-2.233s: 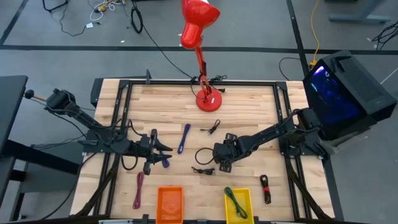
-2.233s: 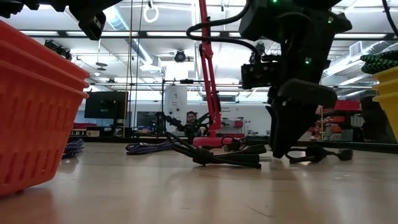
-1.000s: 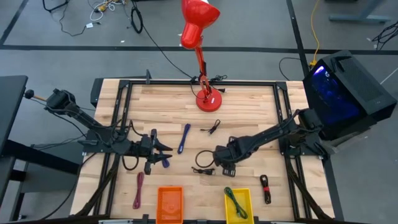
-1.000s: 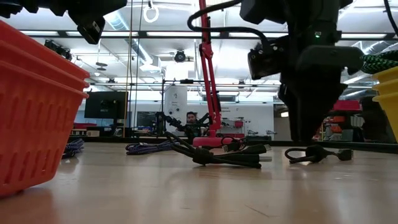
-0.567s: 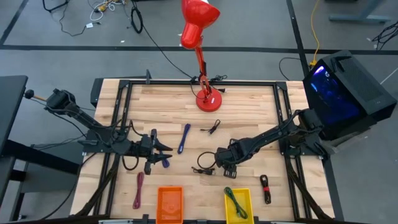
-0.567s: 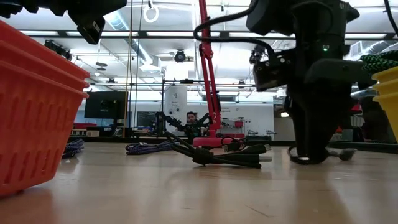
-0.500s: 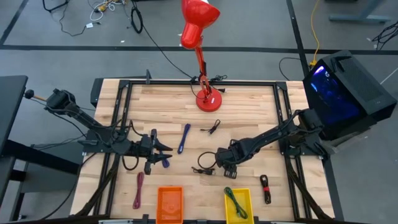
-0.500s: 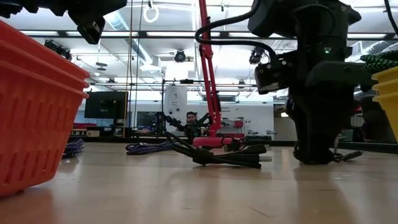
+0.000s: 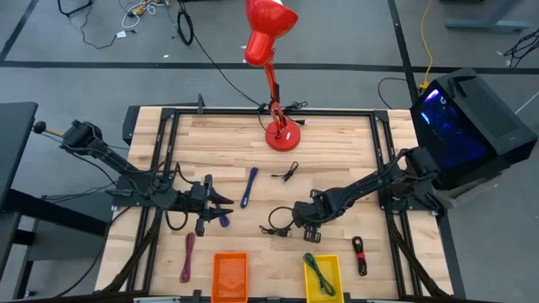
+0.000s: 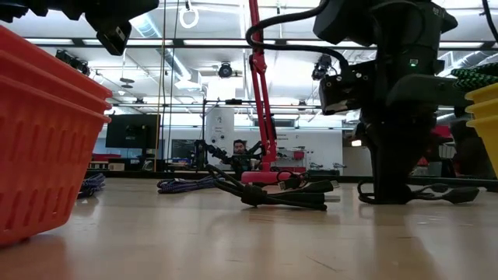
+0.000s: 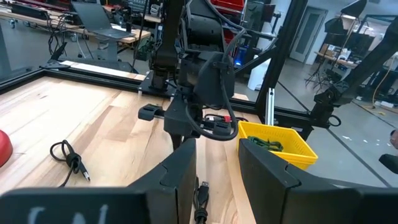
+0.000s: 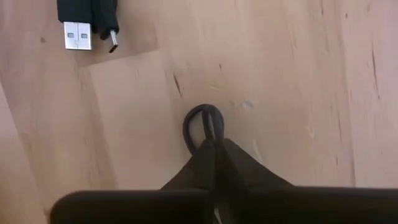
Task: Pick & Place USB Port
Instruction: Put the black charger cable into the orange bin
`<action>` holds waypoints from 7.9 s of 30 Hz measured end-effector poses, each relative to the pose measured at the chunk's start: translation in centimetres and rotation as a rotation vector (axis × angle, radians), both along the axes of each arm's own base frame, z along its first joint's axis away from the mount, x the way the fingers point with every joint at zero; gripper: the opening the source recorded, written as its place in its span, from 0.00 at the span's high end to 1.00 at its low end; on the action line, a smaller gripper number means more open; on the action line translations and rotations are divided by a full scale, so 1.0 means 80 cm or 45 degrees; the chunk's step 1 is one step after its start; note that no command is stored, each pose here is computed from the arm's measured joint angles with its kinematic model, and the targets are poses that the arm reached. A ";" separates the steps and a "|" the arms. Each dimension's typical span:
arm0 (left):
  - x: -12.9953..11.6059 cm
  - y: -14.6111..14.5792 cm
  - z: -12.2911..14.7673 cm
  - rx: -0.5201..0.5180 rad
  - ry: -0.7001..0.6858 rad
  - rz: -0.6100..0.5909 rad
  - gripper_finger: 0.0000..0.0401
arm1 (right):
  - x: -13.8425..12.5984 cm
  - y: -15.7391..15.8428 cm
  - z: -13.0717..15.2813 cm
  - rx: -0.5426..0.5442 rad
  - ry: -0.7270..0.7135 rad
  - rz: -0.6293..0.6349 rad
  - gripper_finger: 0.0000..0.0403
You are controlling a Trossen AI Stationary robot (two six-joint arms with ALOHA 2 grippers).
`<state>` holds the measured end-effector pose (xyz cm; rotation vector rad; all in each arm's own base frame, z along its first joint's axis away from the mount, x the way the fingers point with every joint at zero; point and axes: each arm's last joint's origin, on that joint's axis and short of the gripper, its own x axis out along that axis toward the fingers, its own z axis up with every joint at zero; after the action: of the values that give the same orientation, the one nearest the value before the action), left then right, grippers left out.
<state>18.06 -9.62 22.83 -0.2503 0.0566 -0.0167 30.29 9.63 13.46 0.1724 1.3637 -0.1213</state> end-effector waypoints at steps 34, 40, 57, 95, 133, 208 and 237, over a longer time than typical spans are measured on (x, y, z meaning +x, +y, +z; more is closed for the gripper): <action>0.029 0.026 0.031 0.125 -0.385 -0.064 0.69 | 0.046 0.027 0.311 -0.296 -1.485 0.324 1.00; 0.063 0.023 0.033 0.172 -0.348 -0.107 0.69 | 0.066 0.036 0.295 -0.246 -1.518 0.367 1.00; 0.103 0.009 0.057 0.285 -0.382 -0.175 0.69 | 0.068 0.036 0.292 -0.234 -1.512 0.360 1.00; 0.107 0.020 0.057 0.258 -0.358 -0.107 0.69 | 0.068 0.038 0.296 -0.195 -1.560 0.415 1.00; 0.104 0.009 0.057 0.264 -0.362 -0.163 0.97 | 0.076 0.033 0.291 -0.209 -1.557 0.391 1.00; 0.045 -0.255 -0.050 -0.542 0.718 0.082 1.00 | -0.044 -0.024 0.320 -0.604 -0.987 0.030 0.71; 0.054 -0.244 -0.056 -0.597 0.876 0.075 0.68 | -0.042 -0.023 0.289 -0.600 -0.889 0.075 0.71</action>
<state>22.39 -29.18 18.35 -0.7184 0.7361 0.1177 26.89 7.75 36.60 -0.2102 0.6172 -0.2980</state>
